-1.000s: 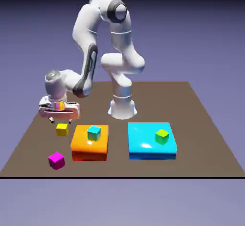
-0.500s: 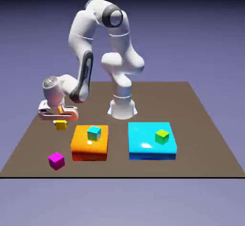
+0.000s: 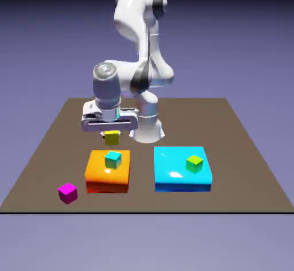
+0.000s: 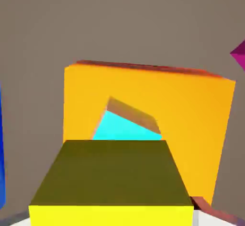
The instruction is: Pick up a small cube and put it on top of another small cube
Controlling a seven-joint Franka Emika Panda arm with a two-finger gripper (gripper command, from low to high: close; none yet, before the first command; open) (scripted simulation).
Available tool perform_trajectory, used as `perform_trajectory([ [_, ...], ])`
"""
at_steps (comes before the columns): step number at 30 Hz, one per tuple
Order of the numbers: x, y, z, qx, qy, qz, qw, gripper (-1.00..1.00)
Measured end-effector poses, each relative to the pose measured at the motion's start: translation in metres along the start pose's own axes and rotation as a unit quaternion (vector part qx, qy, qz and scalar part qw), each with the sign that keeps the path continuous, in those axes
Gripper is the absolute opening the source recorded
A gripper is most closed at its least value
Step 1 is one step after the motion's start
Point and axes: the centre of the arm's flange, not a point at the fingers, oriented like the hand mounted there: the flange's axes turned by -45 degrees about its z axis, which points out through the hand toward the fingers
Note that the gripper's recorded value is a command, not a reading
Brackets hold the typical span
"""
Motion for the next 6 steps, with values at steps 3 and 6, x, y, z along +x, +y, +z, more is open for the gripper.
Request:
perform_trajectory([
  [3,0.003,0.0,0.046,0.0,0.0,0.0,1.0,-1.0],
  [6,0.002,0.002,0.054,-0.001,0.0,0.002,1.0,1.0],
])
